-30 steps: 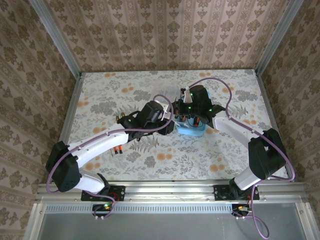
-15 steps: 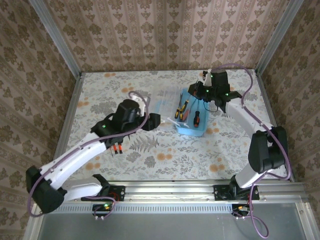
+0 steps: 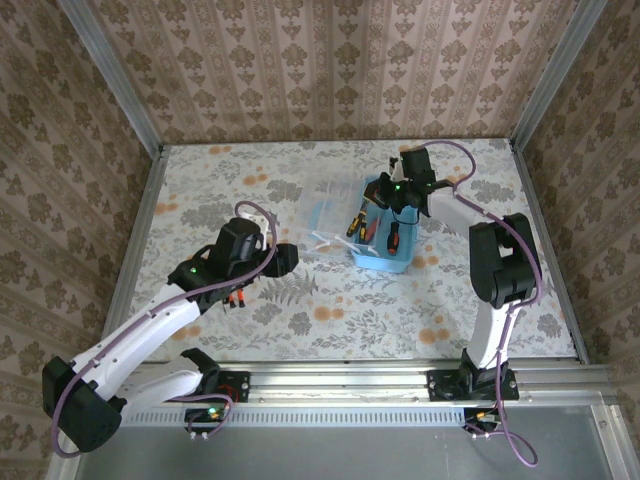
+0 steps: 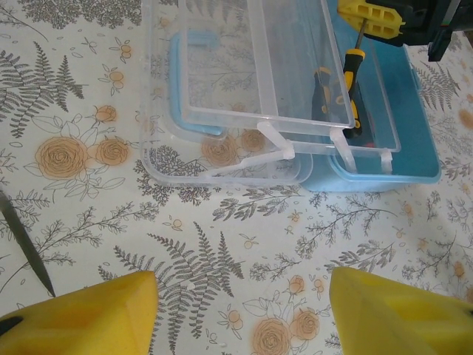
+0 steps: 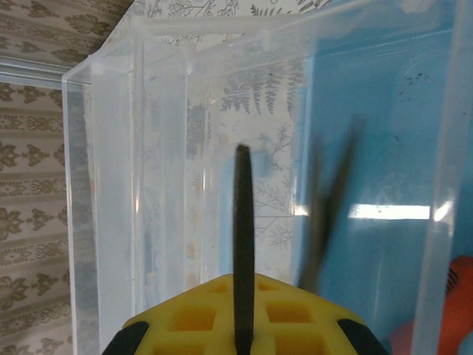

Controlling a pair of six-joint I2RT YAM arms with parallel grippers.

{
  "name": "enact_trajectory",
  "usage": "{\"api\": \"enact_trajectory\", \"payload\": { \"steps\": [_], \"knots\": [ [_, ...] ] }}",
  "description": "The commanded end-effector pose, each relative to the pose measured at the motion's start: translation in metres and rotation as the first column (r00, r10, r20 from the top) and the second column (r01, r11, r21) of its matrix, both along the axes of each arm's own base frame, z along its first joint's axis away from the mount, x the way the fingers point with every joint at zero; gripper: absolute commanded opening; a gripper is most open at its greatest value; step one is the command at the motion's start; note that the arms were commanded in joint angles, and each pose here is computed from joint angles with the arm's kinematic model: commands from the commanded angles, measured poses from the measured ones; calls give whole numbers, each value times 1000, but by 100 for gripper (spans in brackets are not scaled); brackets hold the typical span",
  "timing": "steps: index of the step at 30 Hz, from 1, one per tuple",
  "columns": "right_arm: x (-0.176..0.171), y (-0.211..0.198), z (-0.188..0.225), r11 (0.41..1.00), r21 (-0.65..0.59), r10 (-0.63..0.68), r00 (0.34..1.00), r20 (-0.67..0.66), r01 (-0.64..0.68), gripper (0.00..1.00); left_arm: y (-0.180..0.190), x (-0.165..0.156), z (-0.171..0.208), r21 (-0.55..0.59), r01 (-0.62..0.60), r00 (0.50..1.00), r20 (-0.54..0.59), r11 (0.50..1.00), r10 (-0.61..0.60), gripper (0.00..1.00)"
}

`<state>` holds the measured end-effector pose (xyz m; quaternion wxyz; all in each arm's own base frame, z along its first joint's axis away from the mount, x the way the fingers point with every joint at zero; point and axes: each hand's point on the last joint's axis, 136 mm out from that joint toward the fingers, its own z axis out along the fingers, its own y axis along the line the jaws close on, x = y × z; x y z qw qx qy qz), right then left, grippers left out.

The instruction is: Pack the tool kit

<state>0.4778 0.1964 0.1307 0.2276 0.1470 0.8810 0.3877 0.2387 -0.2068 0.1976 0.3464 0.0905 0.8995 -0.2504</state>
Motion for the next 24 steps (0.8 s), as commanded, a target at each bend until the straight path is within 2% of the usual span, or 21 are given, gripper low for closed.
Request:
{"api": "enact_trajectory", "payload": {
  "steps": [1,9,19,20,22,24],
  "knots": [
    [9,14,21,998,56,25,998,53,-28,0,-2,2,4,-24,-5,1000,-6,1000,5,64],
    [18,18,21,990,137,19,999,35,-23,0,-6,3,1,-32,4,1000,-14,999,-4,64],
    [27,29,-2,991,131,24,1000,-20,-21,0,-6,3,-1,-34,5,1000,-18,999,-5,64],
    [27,29,-2,992,128,27,999,-19,-25,2,-7,3,-1,-35,6,1000,-18,999,-7,64],
    [24,28,-1,993,118,33,999,-25,-29,13,-8,4,0,-36,8,1000,-18,999,-9,64],
    [21,28,1,994,103,40,999,-36,-37,18,-9,5,0,-36,9,1000,-18,999,-9,64]
  ]
}}
